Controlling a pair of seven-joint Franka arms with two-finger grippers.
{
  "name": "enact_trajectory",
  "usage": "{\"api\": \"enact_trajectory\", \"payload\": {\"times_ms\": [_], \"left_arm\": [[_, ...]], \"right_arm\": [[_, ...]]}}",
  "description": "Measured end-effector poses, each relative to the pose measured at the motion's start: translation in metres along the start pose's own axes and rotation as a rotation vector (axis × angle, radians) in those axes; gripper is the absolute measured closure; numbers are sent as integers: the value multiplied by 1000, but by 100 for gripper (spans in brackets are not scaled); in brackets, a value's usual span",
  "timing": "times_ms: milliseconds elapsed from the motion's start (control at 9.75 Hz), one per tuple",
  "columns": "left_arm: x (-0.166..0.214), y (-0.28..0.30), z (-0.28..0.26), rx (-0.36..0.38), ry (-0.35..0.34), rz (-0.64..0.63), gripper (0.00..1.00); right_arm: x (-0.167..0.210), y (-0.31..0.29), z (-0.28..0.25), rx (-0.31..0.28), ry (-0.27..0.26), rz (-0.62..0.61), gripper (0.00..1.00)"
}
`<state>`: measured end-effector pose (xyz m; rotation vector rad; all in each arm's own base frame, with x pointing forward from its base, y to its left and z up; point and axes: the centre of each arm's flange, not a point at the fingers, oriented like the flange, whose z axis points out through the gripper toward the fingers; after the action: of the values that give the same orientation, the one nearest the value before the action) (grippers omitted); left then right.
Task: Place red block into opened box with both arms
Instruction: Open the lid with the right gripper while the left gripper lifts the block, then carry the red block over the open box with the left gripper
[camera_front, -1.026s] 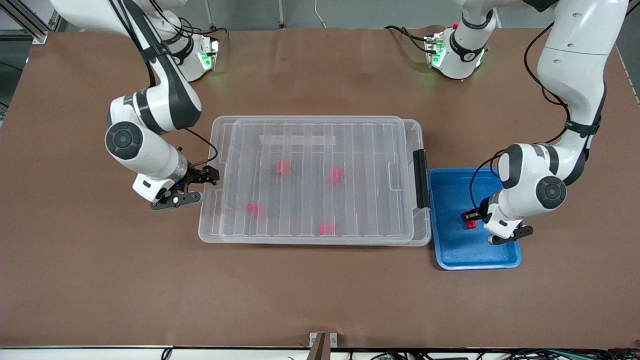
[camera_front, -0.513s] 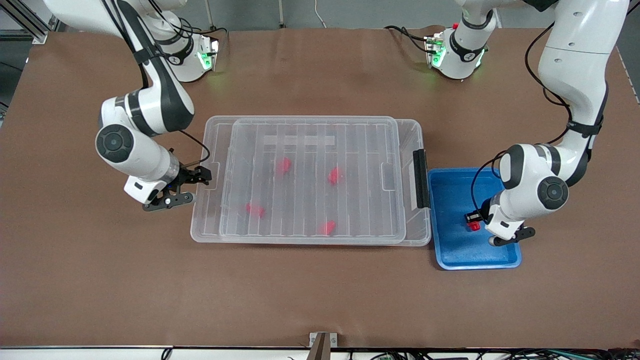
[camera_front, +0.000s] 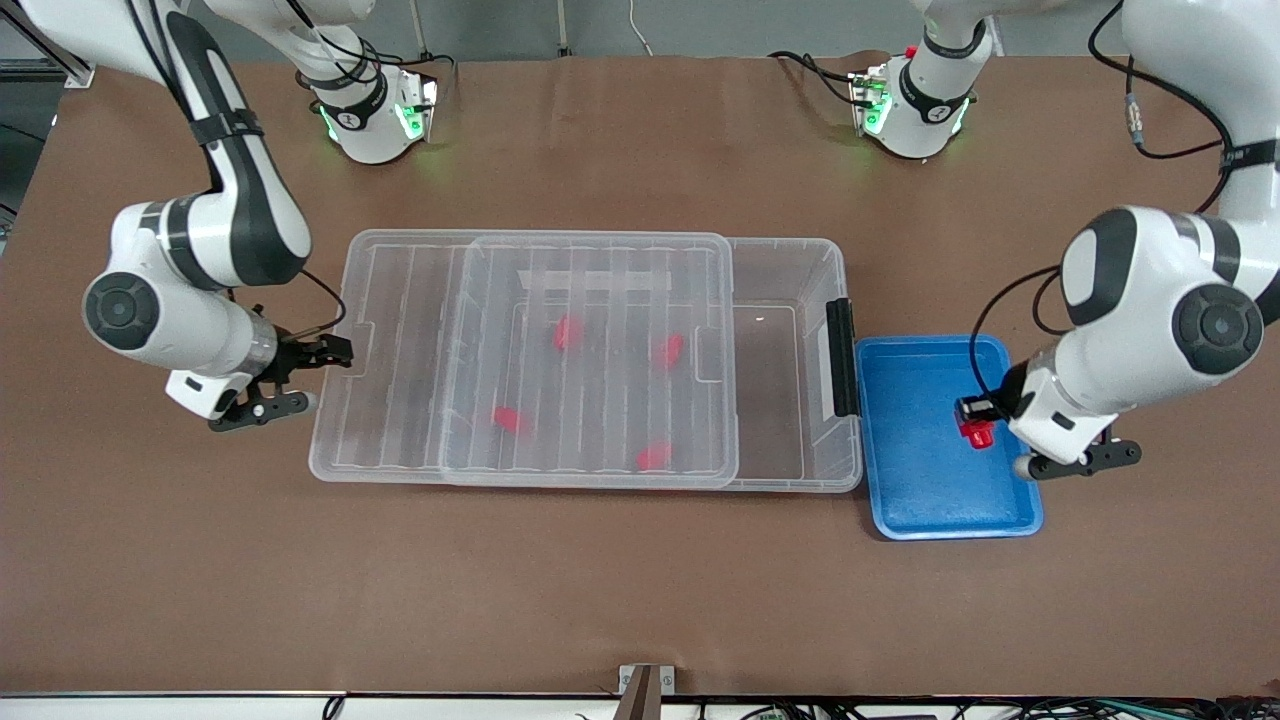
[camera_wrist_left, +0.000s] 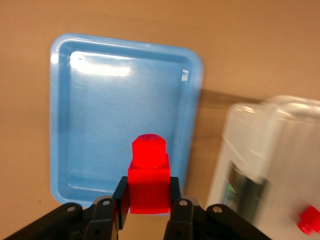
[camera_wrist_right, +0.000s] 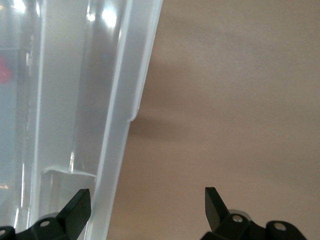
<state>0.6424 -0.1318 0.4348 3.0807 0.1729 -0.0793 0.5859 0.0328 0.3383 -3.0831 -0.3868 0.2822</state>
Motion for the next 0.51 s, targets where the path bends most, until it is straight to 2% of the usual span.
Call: {"api": "enact_trajectory", "payload": {"times_ms": [205,513], "left_arm": [[-34,69,-14,-28,-8,18,65],[-74,147,15,-32,-66,30,65]], "right_arm": [[-5,28,-5,6,-1,-14,0],[-15,64,-8,12,-11,-10,0]]}}
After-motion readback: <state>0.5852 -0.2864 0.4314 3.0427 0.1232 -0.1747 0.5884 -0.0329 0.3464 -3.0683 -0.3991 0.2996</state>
